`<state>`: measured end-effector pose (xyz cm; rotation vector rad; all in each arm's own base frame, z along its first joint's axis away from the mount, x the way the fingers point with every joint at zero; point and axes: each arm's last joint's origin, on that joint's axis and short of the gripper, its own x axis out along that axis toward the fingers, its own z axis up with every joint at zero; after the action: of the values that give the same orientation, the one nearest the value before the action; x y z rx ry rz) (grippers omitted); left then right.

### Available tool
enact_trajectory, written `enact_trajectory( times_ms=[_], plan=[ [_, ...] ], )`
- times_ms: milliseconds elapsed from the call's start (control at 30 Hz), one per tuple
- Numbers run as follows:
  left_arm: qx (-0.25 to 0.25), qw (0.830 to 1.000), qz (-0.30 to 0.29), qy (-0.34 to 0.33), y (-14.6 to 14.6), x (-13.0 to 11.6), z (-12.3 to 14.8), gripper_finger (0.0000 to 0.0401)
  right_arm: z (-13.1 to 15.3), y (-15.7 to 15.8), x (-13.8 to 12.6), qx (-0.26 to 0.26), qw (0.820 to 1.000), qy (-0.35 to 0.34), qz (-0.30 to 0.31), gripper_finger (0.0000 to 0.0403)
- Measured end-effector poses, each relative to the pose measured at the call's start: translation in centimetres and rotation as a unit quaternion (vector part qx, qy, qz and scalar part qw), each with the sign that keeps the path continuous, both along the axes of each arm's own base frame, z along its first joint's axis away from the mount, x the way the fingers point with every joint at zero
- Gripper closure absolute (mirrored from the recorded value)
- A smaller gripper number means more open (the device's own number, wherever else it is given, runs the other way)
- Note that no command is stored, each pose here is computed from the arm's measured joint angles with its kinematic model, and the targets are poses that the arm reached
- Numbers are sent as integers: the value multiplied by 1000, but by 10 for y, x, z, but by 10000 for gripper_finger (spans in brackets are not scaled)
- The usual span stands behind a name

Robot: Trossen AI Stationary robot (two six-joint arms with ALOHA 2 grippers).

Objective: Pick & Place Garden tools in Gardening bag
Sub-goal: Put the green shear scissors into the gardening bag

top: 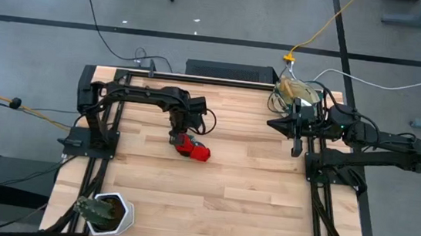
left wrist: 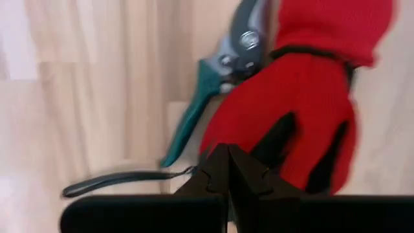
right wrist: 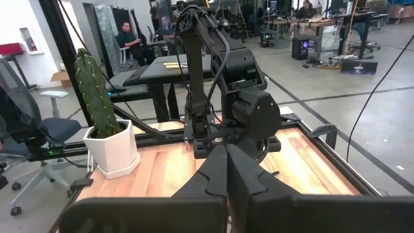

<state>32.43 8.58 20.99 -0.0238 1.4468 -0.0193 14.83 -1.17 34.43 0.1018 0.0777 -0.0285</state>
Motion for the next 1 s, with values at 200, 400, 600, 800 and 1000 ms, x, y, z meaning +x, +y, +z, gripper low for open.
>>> enact_trajectory(
  times_ms=[200,400,600,800,1000],
  plan=[
    [-8,1000,0,8,-1,2,-5,399,0,0,0,0,1000,1,0,403],
    [-47,998,-12,27,-11,0,-7,399,0,0,0,-2,1000,2,0,403],
    [-99,994,-22,38,-23,-2,-7,399,0,0,0,-4,1000,3,1,403],
    [-154,986,-35,59,-37,-5,-6,399,0,0,0,-4,1000,3,1,403],
    [-184,979,-42,72,-48,-7,-5,399,0,0,0,-4,1000,3,1,403]
  ],
)
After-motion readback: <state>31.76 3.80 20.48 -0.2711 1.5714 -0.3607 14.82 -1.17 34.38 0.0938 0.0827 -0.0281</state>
